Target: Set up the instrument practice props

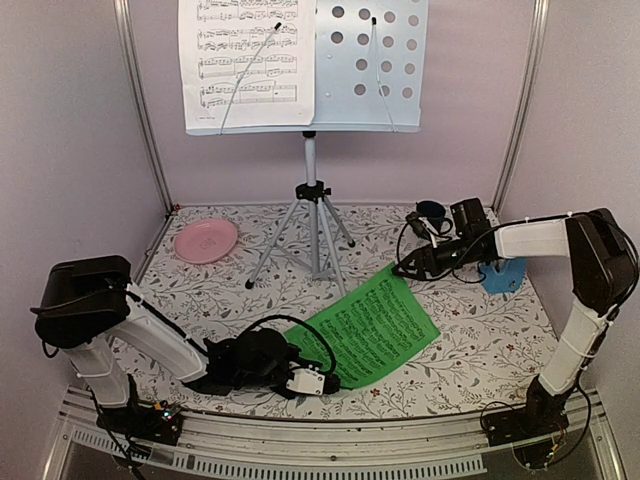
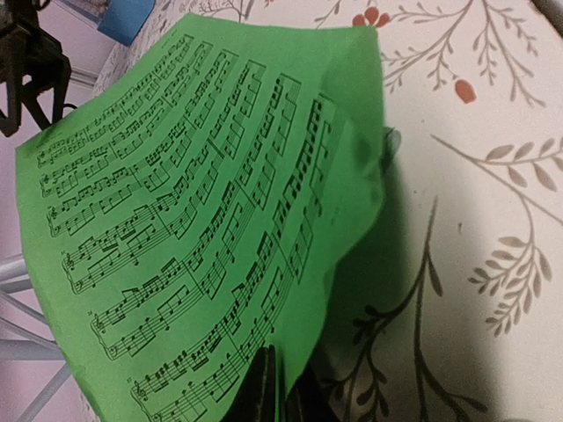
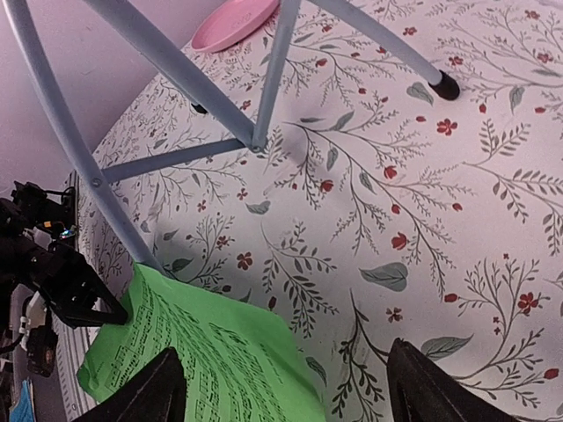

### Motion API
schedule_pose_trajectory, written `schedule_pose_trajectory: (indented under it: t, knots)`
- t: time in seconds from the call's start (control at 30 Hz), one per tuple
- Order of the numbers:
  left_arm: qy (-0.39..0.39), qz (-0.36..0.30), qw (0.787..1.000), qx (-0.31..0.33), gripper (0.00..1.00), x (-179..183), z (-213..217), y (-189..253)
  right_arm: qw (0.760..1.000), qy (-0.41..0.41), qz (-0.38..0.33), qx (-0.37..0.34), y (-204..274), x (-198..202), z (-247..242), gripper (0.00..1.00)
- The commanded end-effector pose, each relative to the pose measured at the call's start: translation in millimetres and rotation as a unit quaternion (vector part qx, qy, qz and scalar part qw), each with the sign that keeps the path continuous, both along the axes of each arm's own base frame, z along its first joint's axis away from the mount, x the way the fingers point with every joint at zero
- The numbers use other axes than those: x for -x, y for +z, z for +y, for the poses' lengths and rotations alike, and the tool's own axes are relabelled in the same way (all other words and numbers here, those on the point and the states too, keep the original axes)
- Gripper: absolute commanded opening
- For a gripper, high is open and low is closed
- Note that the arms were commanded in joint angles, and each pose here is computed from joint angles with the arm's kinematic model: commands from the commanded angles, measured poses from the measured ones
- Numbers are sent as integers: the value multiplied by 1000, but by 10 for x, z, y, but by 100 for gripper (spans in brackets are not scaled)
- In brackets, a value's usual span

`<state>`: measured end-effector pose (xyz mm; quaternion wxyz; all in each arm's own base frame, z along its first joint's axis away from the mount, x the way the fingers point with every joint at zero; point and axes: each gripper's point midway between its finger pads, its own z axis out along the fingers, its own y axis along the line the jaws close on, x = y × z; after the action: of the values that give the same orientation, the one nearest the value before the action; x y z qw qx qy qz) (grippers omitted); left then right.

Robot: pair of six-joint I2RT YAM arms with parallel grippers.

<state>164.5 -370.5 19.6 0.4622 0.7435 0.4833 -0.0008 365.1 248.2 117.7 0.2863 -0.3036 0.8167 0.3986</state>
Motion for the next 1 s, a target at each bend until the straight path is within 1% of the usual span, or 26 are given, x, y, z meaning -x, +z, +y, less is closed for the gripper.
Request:
schedule_pose_trajectory:
  t: [0.0,0.07,0.13,0.27,0.37,0.47,0.5,0.53,0.57,0.6,0.63,0.67,0.8,0.87,0.97]
  knots:
    - [-12,-1,1000,3,7,57,-44,24,1000,11,20,-12,-232,10,-50,82]
    - [-11,-1,1000,3,7,52,-42,20,998,37,31,-33,-242,90,5,83]
    - [-10,-2,1000,4,7,49,-42,25,996,57,38,-52,-236,167,45,81]
    - [-10,-2,1000,12,9,43,-55,56,990,94,54,-85,-234,328,127,70]
    - [-9,-3,1000,15,10,37,-62,72,990,102,56,-84,-275,369,185,60]
    - [-7,-5,1000,17,12,28,-56,88,989,103,61,-83,-284,371,200,40]
    - [-6,-5,1000,19,12,30,-54,102,990,101,58,-81,-268,361,198,30]
    - [-4,-5,1000,24,13,24,-54,133,991,96,56,-77,-242,341,193,17]
    - [-2,-5,999,31,13,23,-61,183,992,92,53,-74,-210,334,184,7]
    - [-1,-6,999,39,14,22,-59,228,993,88,47,-70,-167,327,176,0]
    - [1,-6,999,45,16,21,-61,271,993,86,40,-68,-112,325,168,0]
    - [4,-7,999,52,20,15,-63,321,993,86,33,-67,-35,332,166,0]
    - [33,11,996,79,45,-18,-43,515,995,80,-17,-60,417,346,180,0]
    - [42,32,994,97,51,9,-18,634,994,84,-52,-54,710,377,204,0]
    - [45,62,990,117,55,89,42,813,991,88,-94,-44,1096,449,237,0]
